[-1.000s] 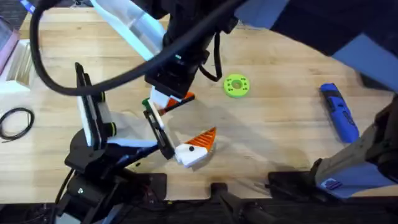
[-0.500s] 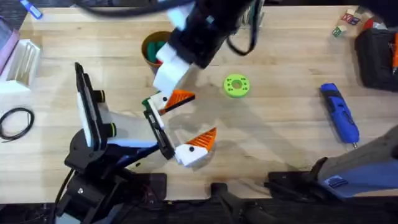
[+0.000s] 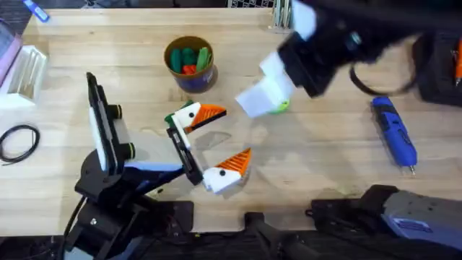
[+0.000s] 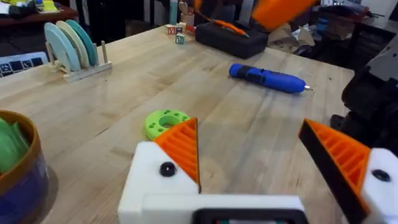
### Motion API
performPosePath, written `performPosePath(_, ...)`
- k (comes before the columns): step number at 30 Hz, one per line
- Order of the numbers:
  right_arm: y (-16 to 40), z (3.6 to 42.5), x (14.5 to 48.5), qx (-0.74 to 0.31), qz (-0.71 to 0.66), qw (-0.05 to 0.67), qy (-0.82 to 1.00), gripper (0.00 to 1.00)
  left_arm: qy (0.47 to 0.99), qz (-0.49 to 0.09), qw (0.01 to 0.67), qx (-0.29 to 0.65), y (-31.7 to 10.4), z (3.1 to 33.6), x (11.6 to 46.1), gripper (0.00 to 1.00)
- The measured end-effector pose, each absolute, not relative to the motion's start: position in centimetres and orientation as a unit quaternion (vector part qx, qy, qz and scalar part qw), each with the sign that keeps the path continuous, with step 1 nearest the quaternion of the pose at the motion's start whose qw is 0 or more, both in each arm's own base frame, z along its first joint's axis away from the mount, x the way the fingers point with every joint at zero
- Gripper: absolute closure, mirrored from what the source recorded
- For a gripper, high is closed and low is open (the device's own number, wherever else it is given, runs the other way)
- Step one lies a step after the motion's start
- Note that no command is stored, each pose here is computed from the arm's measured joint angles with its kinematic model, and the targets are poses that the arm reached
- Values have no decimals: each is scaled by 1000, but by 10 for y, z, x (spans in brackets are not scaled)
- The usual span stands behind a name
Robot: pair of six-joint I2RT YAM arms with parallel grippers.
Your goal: Pick up the gripper from the table and insert it into the empty holder that is missing its gripper. Then pick up a screw, insert it into the mounting hole, and use the screwdriver to tighten it. Finally, clean up the table by picking up the vegetable and placing it into the bucket.
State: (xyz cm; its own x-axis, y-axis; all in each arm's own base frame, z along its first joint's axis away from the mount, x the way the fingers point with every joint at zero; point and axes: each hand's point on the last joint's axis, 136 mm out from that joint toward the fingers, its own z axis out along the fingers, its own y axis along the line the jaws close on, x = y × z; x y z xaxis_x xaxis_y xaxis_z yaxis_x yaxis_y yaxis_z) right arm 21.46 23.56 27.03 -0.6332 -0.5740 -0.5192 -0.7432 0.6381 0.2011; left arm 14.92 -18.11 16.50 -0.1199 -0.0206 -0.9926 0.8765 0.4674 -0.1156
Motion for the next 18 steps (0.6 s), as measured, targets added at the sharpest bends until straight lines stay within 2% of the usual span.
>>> performPosePath(4, 210, 264, 188, -341, 222, 245, 880, 24, 637, -392, 572, 336, -181, 165, 149, 15)
performPosePath(11, 172, 277, 130, -330, 276, 316, 846, 24, 637, -392, 572, 336, -181, 165, 149, 15)
performPosePath(18, 157, 272, 105, -330, 297, 343, 828, 23, 637, -392, 572, 336, -181, 165, 149, 13)
